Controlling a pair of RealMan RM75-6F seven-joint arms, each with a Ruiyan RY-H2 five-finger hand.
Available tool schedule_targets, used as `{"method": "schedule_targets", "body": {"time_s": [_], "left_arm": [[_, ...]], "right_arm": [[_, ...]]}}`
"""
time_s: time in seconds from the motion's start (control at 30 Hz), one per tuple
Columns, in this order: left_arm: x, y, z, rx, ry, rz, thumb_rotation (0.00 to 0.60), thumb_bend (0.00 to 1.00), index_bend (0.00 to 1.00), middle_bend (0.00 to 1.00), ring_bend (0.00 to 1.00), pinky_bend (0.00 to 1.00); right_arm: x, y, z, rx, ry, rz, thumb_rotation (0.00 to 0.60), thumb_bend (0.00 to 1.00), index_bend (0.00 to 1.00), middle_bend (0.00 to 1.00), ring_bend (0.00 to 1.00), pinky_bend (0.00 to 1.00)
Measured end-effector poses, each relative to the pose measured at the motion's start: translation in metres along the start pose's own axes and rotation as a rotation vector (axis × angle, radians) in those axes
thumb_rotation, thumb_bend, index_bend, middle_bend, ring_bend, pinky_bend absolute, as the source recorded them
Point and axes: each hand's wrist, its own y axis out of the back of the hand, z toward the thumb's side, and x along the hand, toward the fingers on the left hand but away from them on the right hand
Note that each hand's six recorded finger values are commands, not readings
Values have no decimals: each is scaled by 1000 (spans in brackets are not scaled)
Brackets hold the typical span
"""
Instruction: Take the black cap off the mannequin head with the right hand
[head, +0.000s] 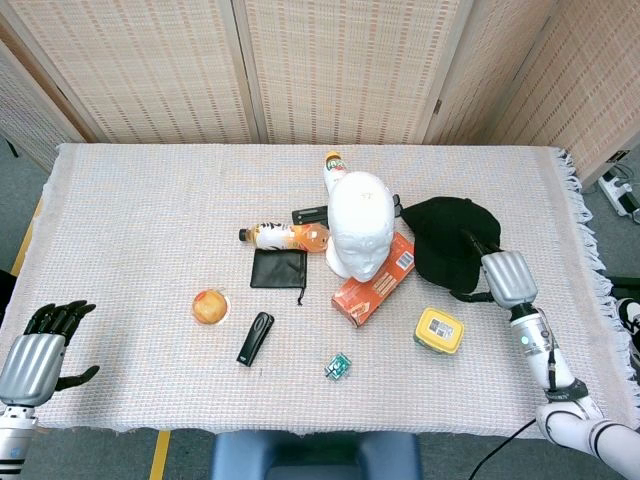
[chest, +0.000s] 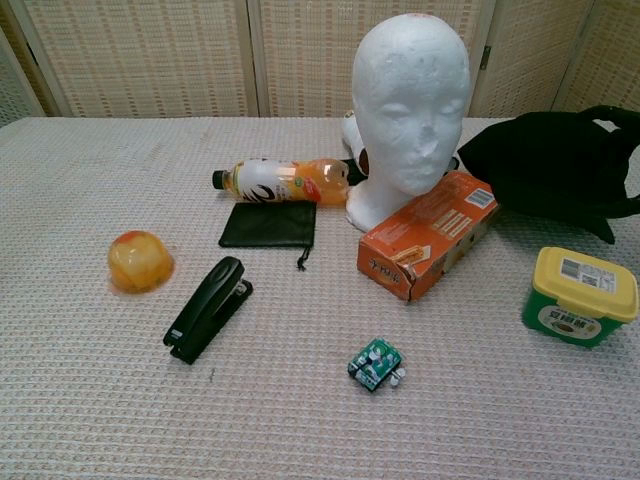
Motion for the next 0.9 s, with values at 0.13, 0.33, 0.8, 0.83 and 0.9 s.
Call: {"method": "schedule_targets", "body": {"time_s": [0.13, 0.33, 0.8, 0.83, 0.9], "left_arm": [[0, 0, 0, 1, -2, 0, 600, 128, 202, 194, 184, 161], [-1, 1, 0, -2, -4, 3, 600, 128, 202, 193, 184, 160], [-1, -2, 3, -20, -7, 17, 600, 127, 202, 194, 184, 161], [0, -2, 3, -22, -9, 21, 600, 127, 202, 194, 184, 161], [0, -2, 5, -24, -14, 31, 600, 127, 202, 194, 184, 160]], "right_arm": [[21, 11, -4, 0, -13, 3, 338, 7, 0, 272, 227, 477], [63, 35, -14, 21, -36, 5, 353, 6, 22, 281, 251, 478], [173, 69, -33, 62, -127, -29, 353, 44, 175, 344, 339, 572], [177, 71, -32, 63, -125, -49, 353, 44, 181, 346, 340, 572], [181, 73, -30, 61, -119, -75, 353, 46, 192, 351, 345, 572]]}}
